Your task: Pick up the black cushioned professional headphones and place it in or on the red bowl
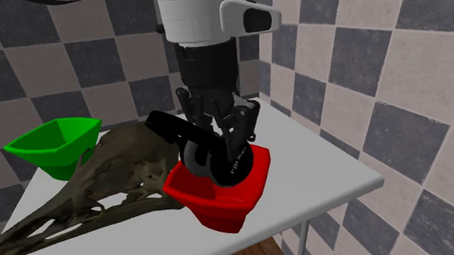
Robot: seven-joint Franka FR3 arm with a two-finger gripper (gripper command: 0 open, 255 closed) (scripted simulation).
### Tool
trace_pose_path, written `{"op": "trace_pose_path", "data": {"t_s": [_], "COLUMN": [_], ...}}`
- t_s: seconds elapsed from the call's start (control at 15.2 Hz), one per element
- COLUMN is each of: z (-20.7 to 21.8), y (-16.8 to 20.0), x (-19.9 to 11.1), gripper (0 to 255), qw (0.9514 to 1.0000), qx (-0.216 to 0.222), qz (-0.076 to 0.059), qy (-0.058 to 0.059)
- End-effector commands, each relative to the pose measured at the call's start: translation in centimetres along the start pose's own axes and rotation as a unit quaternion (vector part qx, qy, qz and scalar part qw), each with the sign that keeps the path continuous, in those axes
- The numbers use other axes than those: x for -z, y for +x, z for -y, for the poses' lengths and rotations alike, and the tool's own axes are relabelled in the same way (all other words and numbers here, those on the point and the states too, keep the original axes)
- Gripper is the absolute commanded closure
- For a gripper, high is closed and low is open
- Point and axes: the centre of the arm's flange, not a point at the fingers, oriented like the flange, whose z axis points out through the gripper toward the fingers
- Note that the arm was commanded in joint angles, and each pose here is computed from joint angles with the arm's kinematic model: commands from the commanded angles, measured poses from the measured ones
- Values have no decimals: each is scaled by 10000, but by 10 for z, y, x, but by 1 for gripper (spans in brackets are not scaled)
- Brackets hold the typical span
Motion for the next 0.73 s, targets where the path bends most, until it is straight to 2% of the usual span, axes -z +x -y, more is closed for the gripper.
{"op": "trace_pose_path", "data": {"t_s": [0.0, 0.2, 0.26, 0.59, 0.66], "z": [1, 1, 1, 1, 1], "y": [0, 0, 0, 0, 0], "x": [-2, -2, -1, -2, 12], "gripper": [255, 255, 0, 0, 0], "qw": [10000, 10000, 10000, 10000, 10000], "qx": [13, 13, 13, 13, 13], "qz": [15, 15, 15, 15, 15], "qy": [0, 0, 1, 0, 0]}}
